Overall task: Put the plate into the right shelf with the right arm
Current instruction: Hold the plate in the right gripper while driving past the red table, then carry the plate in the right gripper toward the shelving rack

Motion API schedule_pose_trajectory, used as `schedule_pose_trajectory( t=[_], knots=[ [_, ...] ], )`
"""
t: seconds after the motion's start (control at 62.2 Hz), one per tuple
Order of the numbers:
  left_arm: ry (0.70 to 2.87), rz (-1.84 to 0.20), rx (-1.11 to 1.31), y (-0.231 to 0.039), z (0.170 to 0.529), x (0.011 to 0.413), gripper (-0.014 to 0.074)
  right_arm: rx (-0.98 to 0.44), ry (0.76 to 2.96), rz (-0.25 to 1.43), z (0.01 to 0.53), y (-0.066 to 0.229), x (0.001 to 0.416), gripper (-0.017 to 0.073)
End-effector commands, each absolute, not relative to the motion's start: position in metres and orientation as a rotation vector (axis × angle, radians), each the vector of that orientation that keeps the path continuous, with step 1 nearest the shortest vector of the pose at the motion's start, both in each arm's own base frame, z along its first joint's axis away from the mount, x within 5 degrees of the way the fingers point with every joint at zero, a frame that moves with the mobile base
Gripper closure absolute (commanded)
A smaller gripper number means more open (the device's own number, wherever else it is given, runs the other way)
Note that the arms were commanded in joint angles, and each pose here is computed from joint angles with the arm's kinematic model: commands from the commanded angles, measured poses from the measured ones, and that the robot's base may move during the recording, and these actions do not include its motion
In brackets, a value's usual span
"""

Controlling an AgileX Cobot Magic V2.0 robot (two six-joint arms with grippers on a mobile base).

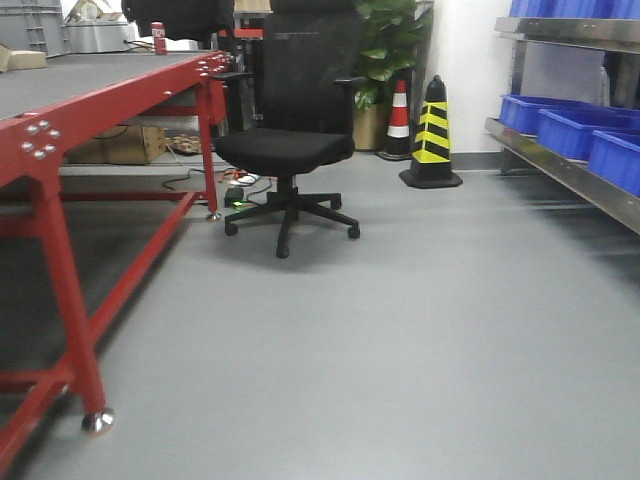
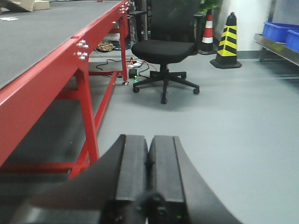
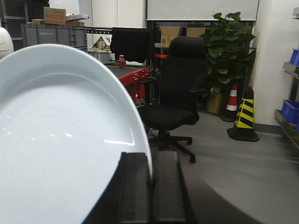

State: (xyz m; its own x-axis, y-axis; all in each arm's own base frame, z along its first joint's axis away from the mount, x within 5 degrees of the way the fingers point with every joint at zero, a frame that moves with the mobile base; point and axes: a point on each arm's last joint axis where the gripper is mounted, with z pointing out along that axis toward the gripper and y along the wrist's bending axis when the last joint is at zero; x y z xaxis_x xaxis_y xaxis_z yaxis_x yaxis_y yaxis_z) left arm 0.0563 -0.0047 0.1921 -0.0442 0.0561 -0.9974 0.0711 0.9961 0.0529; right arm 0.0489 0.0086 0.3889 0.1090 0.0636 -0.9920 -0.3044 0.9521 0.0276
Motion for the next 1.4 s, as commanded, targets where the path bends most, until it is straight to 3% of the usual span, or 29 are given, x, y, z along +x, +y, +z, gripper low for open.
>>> schedule_pose_trajectory(
  t=[0.0,1.383],
  knots=[
    [1.533,-0.01,0.078,-0.0035,0.198,0.0561,0.064,-0.226,1.327,0.277,0.4049,0.0096,0.0448,0.053],
    [1.53,-0.01,0.078,-0.0035,0.1976,0.056,0.064,-0.225,1.332,0.275,0.4044,0.0094,0.0449,0.053]
  ],
)
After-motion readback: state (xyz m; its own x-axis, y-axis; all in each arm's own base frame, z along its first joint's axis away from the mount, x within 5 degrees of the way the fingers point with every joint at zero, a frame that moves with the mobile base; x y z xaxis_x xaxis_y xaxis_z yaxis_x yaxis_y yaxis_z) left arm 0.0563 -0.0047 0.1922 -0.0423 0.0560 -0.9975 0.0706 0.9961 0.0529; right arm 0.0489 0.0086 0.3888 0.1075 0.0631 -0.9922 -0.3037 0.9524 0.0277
